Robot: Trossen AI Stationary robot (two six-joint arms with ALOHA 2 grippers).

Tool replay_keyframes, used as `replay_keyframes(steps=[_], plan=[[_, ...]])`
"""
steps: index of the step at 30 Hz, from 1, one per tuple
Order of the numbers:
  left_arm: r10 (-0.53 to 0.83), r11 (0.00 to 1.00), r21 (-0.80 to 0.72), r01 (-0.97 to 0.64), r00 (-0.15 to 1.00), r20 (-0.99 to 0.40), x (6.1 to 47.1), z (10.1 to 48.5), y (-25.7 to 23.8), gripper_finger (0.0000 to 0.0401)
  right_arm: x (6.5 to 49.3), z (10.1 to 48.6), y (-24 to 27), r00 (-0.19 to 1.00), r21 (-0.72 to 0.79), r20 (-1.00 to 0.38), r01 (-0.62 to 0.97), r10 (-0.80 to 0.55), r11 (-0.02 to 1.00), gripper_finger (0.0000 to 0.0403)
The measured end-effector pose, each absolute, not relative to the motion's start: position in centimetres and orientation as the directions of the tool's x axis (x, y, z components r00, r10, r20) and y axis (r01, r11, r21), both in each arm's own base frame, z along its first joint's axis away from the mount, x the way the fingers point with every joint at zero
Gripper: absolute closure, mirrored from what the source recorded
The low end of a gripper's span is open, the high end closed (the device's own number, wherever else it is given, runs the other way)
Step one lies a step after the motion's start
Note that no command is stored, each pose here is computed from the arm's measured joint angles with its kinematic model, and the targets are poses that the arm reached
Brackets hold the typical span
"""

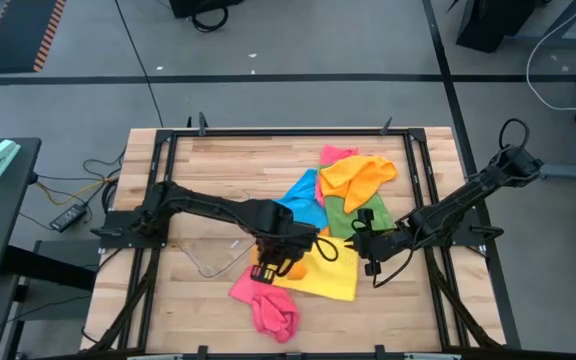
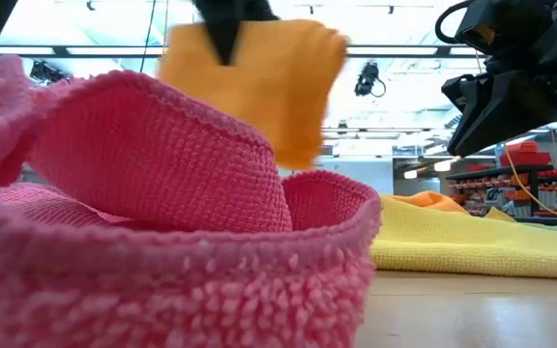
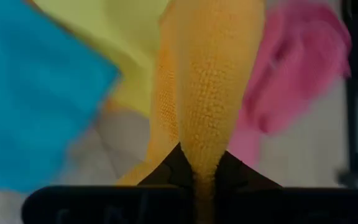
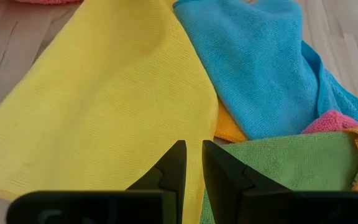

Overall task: Fold microfiber towels
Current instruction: Put the folded orange microfiber cloth into the transparent bin

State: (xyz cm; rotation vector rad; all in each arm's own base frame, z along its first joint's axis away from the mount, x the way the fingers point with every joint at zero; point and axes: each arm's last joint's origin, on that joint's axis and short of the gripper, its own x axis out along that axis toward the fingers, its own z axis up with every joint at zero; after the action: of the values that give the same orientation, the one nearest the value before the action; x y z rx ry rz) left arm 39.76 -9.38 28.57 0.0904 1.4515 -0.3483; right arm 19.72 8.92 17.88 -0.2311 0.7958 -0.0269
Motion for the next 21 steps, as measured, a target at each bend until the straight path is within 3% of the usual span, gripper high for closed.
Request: replay_keyframes(steps=[6, 13, 21], plan=[[-0.251, 0.93, -0.264, 0.255, -0.08, -0.965, 38.1, 29.0, -9.1, 0.0383, 19.7, 17.9, 8.9, 0.703, -0.215, -0.702, -0.063, -0.109, 0.975, 0.0341], [-0.351, 0.907, -0.35, 0.233, -0.04, -0.936, 36.1, 31.6, -6.8, 0.0383, 19.8, 17.9, 8.9, 0.707, -0.23, -0.699, -0.08, -0.107, 0.97, 0.0341], [-0.36, 0.924, -0.36, 0.131, -0.024, -0.933, 30.8, 32.2, -2.0, 0.0383, 20.2, 18.3, 9.0, 0.739, -0.304, -0.667, -0.155, -0.094, 0.94, 0.0341]])
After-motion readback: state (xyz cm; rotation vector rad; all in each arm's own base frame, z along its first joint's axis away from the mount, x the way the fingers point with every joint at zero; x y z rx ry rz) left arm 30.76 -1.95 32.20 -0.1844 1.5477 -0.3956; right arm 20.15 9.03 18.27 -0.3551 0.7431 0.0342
